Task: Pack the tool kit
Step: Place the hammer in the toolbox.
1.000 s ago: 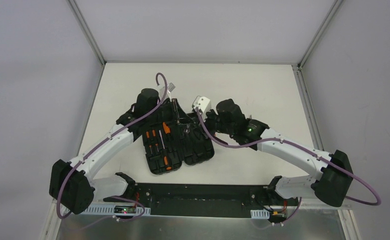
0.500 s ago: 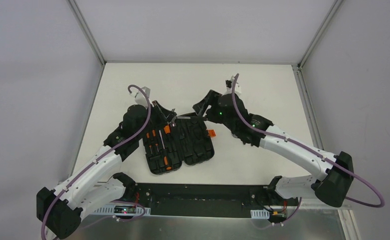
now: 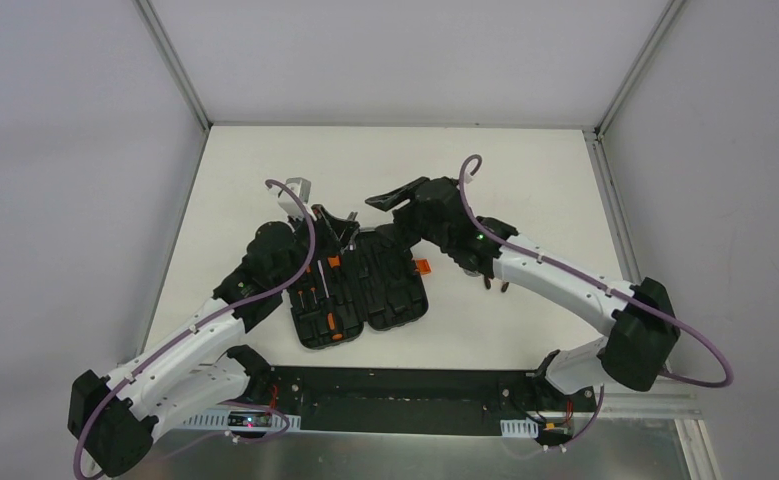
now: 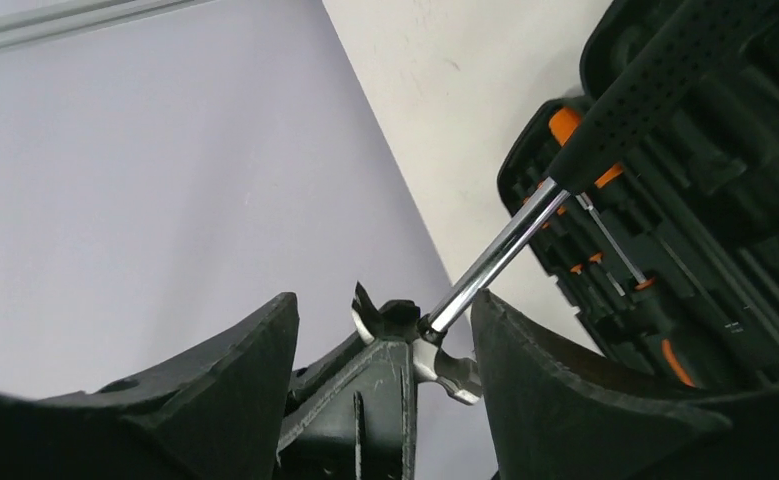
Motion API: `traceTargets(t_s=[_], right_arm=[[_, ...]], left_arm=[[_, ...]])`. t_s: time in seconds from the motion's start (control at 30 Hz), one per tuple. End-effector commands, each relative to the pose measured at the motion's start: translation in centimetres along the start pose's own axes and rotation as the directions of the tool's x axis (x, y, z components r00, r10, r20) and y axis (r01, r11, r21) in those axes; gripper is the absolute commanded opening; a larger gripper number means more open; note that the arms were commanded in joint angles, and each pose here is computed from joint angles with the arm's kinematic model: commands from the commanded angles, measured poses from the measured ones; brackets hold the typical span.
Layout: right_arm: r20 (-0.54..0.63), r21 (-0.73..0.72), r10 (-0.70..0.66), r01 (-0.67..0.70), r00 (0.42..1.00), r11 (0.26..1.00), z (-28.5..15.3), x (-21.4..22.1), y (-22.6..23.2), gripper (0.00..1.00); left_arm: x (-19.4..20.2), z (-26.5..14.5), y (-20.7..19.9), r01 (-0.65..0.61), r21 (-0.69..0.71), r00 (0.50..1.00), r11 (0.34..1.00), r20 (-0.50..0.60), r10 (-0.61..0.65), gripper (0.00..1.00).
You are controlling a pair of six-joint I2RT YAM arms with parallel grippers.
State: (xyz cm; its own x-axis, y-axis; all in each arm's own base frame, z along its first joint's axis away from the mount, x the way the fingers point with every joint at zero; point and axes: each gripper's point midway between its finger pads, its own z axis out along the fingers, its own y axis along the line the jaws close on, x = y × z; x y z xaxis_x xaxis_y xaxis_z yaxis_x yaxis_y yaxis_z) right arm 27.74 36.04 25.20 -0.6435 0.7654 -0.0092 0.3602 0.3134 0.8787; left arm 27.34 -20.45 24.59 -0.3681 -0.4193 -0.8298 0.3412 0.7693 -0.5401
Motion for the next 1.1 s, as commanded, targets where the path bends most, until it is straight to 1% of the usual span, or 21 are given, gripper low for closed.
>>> traceTargets(t_s=[0.0, 0.1, 0.17, 0.2, 0.37, 0.43, 0.47, 0.57, 0.67, 0.7, 0.73, 0.77, 0.87, 0.9, 0.97, 1.0, 1.07], right_arm=[[-0.113, -0.017, 0.236, -0.239, 0.965, 0.971, 1.0, 2.0, 2.2, 0.64], [-0.155, 0.009, 0.294, -0.296, 0.943, 0.955, 2.1, 2.9, 1.9, 0.57], [-0.18, 0.037, 0.319, -0.318, 0.931, 0.948, 2.6, 3.6, 1.6, 0.53], [-0.195, 0.054, 0.325, -0.32, 0.925, 0.946, 2.7, 4.1, 1.3, 0.53], [-0.199, 0.076, 0.322, -0.313, 0.925, 0.947, 3.1, 4.8, 0.5, 0.53], [-0.19, 0.078, 0.321, -0.311, 0.928, 0.947, 3.3, 4.7, 0.2, 0.5], [-0.186, 0.08, 0.321, -0.312, 0.929, 0.947, 3.3, 4.6, 0.1, 0.47], [-0.199, 0.046, 0.319, -0.317, 0.927, 0.947, 3.5, 4.8, 0.8, 0.29], [-0.2, 0.033, 0.306, -0.306, 0.931, 0.951, 3.4, 4.7, 1.1, 0.13], [-0.178, 0.017, 0.296, -0.298, 0.938, 0.954, 3.4, 4.2, 1.3, 0.07], [-0.161, 0.008, 0.283, -0.285, 0.946, 0.958, 3.5, 3.9, 1.2, 0.01], [-0.153, 0.002, 0.261, -0.264, 0.953, 0.965, 3.3, 3.6, 1.2, 0.0], [-0.129, -0.001, 0.184, -0.186, 0.974, 0.983, 3.2, 2.8, 0.6, 0.0], [-0.117, -0.009, 0.126, -0.128, 0.985, 0.992, 3.3, 2.5, 0.4, 0.0], [-0.116, 0.038, 0.01, -0.005, 0.993, 0.999, 3.3, 2.3, -1.0, 0.0], [-0.131, 0.048, -0.052, 0.059, 0.99, 0.997, 3.3, 2.4, -1.6, 0.0], [-0.16, 0.081, -0.188, 0.203, 0.969, 0.976, 3.2, 2.6, -3.1, 0.0]], left_arm=[[-4.0, -0.7, -2.7, -0.041, 0.109, 0.985, 0.993, 0.172, 0.021, 0.0], [-4.1, -0.9, -2.8, -0.049, 0.122, 0.98, 0.991, 0.195, 0.025, 0.0], [-4.2, -1.0, -2.6, -0.054, 0.119, 0.977, 0.991, 0.213, 0.028, 0.0], [-4.3, -1.1, -2.5, -0.055, 0.117, 0.975, 0.992, 0.222, 0.028, 0.0], [-4.5, -1.2, -1.9, -0.076, 0.092, 0.967, 0.993, 0.249, 0.051, 0.0], [-4.6, -1.3, -1.8, -0.082, 0.086, 0.965, 0.993, 0.258, 0.057, 0.0], [-4.7, -1.4, -1.8, -0.082, 0.088, 0.964, 0.993, 0.261, 0.056, 0.0], [-4.4, -1.3, -1.6, -0.082, 0.084, 0.965, 0.993, 0.254, 0.059, 0.0], [-3.9, -1.3, -0.8, -0.085, 0.05, 0.969, 0.995, 0.236, 0.071, 0.0], [-3.7, -1.4, -0.5, -0.086, 0.035, 0.971, 0.996, 0.229, 0.075, 0.0], [-3.5, -1.5, -0.2, -0.086, 0.02, 0.973, 0.996, 0.217, 0.079, 0.05], [-3.3, -1.7, 0.1, -0.085, 0.007, 0.976, 0.996, 0.202, 0.081, 0.14], [-3.0, -2.6, 1.1, -0.079, -0.062, 0.985, 0.995, 0.151, 0.088, 0.46], [-2.9, -3.1, 1.8, -0.085, -0.104, 0.988, 0.991, 0.123, 0.098, 0.56], [-3.4, -4.5, 3.1, -0.11, -0.194, 0.988, 0.975, 0.083, 0.128, 0.74], [-3.8, -5.3, 3.7, -0.138, -0.236, 0.986, 0.962, 0.06, 0.157, 0.79], [-4.7, -6.8, 4.3, -0.217, -0.293, 0.974, 0.931, -0.001, 0.227, 0.86]])
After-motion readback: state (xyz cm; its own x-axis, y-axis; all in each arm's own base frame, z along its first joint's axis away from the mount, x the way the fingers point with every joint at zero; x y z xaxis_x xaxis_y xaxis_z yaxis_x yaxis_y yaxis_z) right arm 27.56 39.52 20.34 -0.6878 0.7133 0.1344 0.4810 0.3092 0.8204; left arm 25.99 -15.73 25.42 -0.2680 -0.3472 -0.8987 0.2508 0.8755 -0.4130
